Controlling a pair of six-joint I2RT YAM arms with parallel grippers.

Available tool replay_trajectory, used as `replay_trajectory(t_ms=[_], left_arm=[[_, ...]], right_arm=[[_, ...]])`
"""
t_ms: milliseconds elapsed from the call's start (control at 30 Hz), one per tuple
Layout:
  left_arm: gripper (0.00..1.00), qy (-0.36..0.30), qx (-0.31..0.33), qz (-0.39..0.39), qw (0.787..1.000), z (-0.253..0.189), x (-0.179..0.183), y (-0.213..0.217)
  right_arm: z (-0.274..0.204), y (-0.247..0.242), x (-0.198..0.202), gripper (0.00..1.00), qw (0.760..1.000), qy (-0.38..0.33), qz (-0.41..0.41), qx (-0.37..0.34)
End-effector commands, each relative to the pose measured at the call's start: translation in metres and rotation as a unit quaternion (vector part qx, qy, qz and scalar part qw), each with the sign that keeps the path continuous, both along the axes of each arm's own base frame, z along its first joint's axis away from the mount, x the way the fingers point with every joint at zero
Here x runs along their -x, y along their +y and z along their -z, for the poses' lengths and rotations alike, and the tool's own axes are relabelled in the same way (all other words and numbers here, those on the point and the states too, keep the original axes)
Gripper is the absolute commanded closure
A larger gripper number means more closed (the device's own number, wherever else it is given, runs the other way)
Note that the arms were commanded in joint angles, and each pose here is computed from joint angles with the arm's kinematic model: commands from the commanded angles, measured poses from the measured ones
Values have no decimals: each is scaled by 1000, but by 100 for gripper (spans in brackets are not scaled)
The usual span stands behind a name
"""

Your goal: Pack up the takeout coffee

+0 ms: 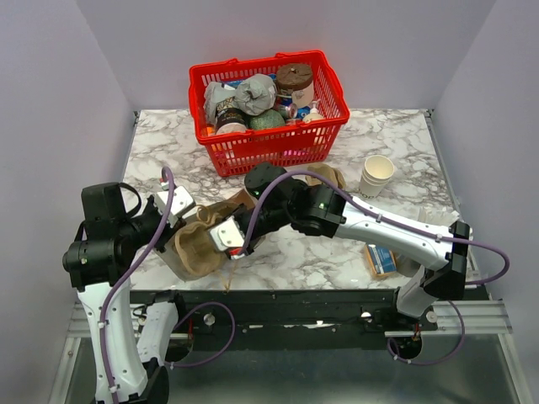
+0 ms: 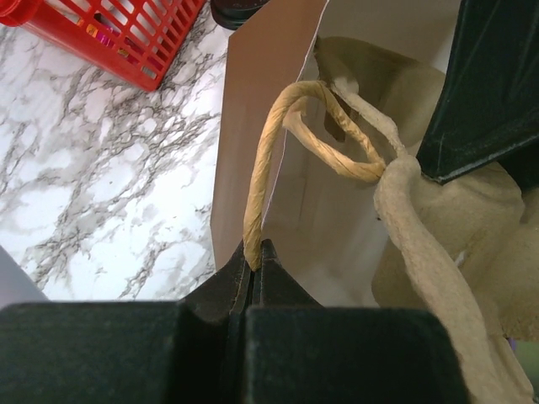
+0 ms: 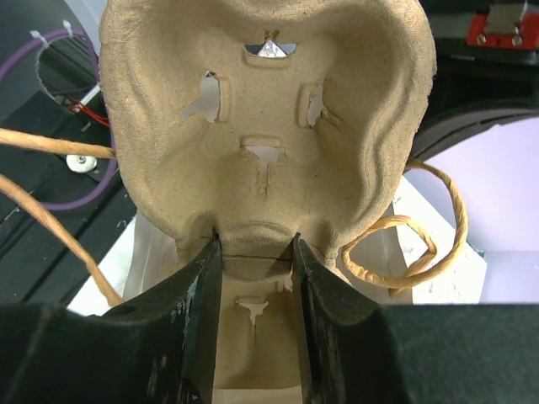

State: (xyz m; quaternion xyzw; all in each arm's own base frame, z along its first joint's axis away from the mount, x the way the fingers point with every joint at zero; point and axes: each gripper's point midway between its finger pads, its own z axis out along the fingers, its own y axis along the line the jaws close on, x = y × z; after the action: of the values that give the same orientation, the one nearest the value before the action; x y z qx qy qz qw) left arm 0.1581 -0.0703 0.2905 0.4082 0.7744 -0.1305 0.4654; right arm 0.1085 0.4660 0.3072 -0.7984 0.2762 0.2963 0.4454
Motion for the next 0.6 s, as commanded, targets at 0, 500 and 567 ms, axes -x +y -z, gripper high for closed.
replay_trajectory(t_ms=[0,500,567], left_arm=[[100,65,-5,5,998,16,33,-3],[57,83,-38,-40,995,19,19,17],[47,78,-41,-51,995,16,17,19]], right_arm=[[16,0,-9,99,999,-8,17,31],[35,-1,-20,99,996,-8,48,75],[39,-2,-21,100,995,-8,52,84]])
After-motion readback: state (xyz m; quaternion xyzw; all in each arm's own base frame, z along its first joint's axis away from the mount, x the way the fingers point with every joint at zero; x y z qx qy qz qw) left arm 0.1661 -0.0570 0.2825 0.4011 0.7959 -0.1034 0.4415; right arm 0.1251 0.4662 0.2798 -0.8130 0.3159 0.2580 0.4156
